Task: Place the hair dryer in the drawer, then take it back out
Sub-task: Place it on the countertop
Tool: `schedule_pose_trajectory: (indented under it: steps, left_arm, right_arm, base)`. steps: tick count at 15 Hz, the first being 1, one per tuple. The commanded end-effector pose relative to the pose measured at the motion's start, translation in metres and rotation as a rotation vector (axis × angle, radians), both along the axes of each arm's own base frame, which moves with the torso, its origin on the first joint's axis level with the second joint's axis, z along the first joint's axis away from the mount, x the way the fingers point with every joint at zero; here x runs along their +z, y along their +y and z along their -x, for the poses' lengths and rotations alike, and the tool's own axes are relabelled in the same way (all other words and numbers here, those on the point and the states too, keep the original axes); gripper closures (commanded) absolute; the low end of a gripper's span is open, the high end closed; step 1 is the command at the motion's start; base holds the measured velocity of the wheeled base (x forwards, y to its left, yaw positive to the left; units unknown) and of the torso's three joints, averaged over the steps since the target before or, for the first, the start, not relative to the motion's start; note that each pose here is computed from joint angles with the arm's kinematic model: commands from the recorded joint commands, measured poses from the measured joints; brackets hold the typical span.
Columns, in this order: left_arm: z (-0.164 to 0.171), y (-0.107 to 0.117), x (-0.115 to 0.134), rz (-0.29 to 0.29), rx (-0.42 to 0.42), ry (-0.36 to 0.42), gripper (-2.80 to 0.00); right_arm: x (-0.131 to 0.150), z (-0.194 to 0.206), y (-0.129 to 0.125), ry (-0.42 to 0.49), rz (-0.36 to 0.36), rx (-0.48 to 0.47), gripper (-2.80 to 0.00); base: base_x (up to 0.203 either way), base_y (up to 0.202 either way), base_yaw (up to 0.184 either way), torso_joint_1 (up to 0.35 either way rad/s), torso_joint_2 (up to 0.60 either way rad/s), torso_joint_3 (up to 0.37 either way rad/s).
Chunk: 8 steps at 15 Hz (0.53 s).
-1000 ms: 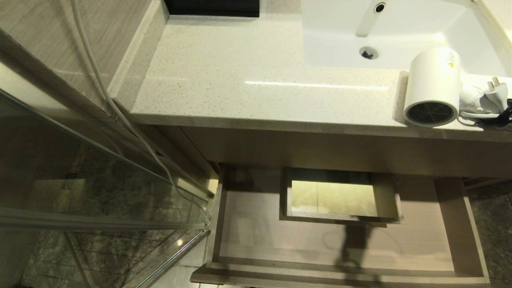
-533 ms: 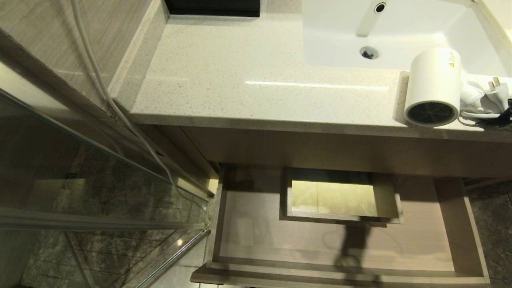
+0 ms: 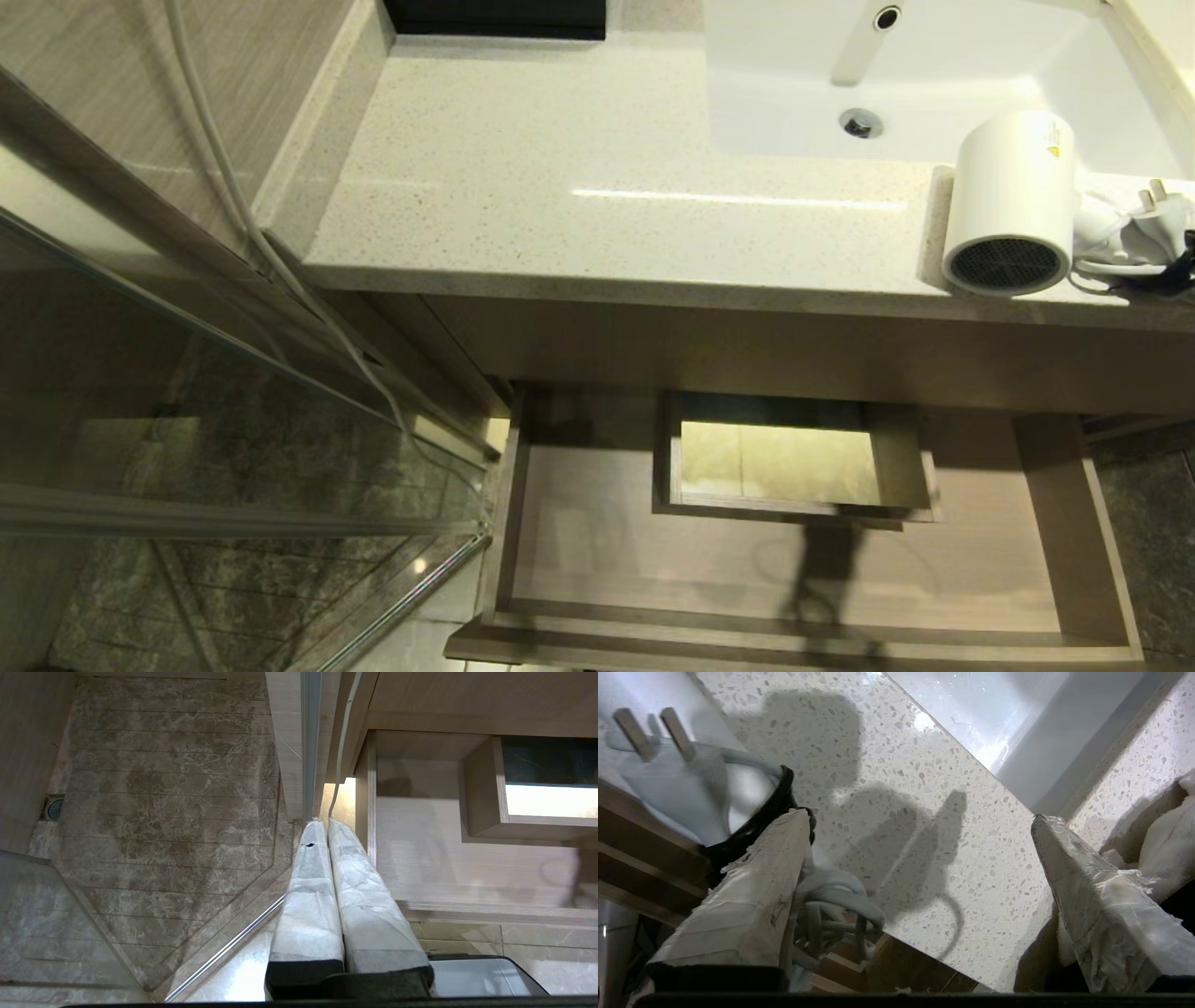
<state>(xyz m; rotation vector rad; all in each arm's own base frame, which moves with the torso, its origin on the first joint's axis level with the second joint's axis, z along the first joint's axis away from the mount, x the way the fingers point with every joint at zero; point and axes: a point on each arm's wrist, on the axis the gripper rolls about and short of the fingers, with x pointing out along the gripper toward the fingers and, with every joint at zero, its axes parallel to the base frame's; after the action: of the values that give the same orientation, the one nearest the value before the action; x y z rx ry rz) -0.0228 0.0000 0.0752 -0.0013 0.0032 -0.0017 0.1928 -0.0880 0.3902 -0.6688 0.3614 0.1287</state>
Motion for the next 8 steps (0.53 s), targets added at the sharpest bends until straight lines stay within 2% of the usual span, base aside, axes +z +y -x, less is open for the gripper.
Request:
schedule_pose_trajectory:
  steps: [1,6,7,8]
  left_arm:
    - [0.0,0.0,0.0,0.0,0.0,0.001,0.0]
    - [0.0,0.0,0.0,0.0,0.0,0.001,0.0]
    - [0.0,0.0,0.0,0.0,0.0,0.001,0.0]
    - [0.0,0.0,0.0,0.0,0.0,0.001,0.0]
  right_arm:
    - [0.006,0.018,0.01,-0.017,0.006,0.026,-2.8]
    - [0.004,0.041,0.022,-0.013,-0.003,0.031,-2.8]
    - [0.005,0.045,0.024,-0.022,-0.007,0.043,-2.43]
    - [0.004,0.049,0.027,-0.023,-0.016,0.066,0.0]
  base:
    - [0.0,0.0,0.0,0.0,0.0,0.0]
    - [0.0,0.0,0.0,0.0,0.0,0.0]
    - [0.0,0.0,0.0,0.0,0.0,0.0]
    - [0.0,0.0,0.0,0.0,0.0,0.0]
